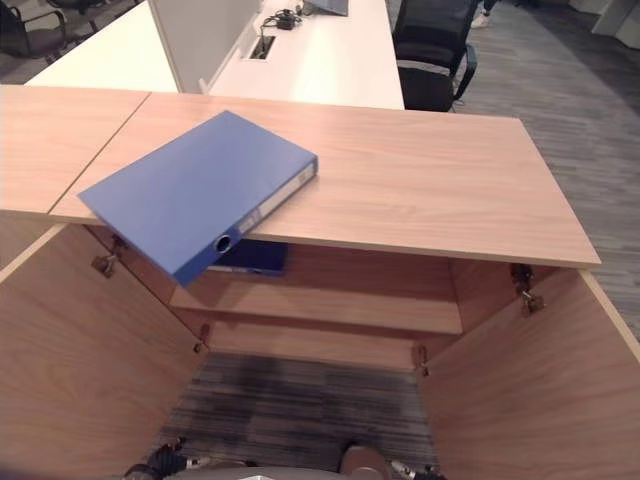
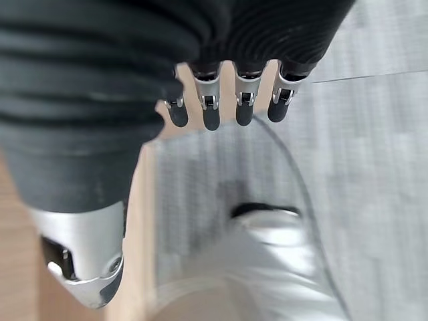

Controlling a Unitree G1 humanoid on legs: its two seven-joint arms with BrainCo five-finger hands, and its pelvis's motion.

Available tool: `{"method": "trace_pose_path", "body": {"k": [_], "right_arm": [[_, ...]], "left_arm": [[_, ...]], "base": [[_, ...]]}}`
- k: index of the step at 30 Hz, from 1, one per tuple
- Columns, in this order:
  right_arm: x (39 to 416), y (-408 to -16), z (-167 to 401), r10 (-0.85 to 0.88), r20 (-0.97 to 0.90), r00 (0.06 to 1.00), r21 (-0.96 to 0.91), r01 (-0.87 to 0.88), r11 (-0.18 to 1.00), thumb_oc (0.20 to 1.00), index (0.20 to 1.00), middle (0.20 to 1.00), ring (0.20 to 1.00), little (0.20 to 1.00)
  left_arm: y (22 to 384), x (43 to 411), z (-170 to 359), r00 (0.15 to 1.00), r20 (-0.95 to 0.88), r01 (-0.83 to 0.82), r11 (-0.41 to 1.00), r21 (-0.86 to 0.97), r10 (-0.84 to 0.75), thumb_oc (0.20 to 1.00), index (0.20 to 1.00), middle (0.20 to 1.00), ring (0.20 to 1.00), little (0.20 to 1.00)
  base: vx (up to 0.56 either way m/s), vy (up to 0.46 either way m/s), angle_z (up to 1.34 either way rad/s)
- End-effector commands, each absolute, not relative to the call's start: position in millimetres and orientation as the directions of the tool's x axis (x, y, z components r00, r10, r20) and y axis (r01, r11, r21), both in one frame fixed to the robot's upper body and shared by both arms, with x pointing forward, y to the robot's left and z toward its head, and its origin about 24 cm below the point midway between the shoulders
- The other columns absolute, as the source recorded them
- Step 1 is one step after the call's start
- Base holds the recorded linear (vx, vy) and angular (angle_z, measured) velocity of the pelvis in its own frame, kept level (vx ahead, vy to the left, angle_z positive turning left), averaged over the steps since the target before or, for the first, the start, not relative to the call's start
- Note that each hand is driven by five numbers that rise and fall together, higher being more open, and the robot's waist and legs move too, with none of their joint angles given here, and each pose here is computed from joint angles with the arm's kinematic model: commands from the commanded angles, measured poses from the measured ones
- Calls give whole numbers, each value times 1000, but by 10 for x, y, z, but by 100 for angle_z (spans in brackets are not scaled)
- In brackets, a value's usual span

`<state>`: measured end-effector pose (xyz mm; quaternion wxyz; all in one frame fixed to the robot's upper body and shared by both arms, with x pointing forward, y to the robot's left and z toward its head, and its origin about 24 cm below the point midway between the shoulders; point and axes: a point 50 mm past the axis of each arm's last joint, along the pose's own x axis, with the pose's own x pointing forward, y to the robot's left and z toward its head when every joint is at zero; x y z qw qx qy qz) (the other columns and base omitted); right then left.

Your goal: Put the empty folder in the office cabinet

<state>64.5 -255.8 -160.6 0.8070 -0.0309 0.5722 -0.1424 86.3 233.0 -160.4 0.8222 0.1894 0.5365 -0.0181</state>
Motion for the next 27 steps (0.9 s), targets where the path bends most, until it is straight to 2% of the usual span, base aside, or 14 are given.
{"method": "trace_pose_path", "body": {"k": [1,14,27], "right_arm": [[748,-2462,-1614,-242,-912,332,-196,167,966,1000,1000,1000,1000,1000],[648,-2588,-1600,-272,-916,297,-232,164,959,1000,1000,1000,1000,1000],[690,-2681,-1561,-291,-902,319,-245,178,953,1000,1000,1000,1000,1000]], "left_arm": [[2437,1149,-1501,504,-840,208,915,345,202,1000,1000,1000,1000,1000],[2354,1265,-1475,545,-820,209,919,334,174,1000,1000,1000,1000,1000],[2323,1225,-1501,523,-837,220,923,317,163,1000,1000,1000,1000,1000]], "base": [[42,-80,-5],[34,-102,5],[-21,-161,8]]}}
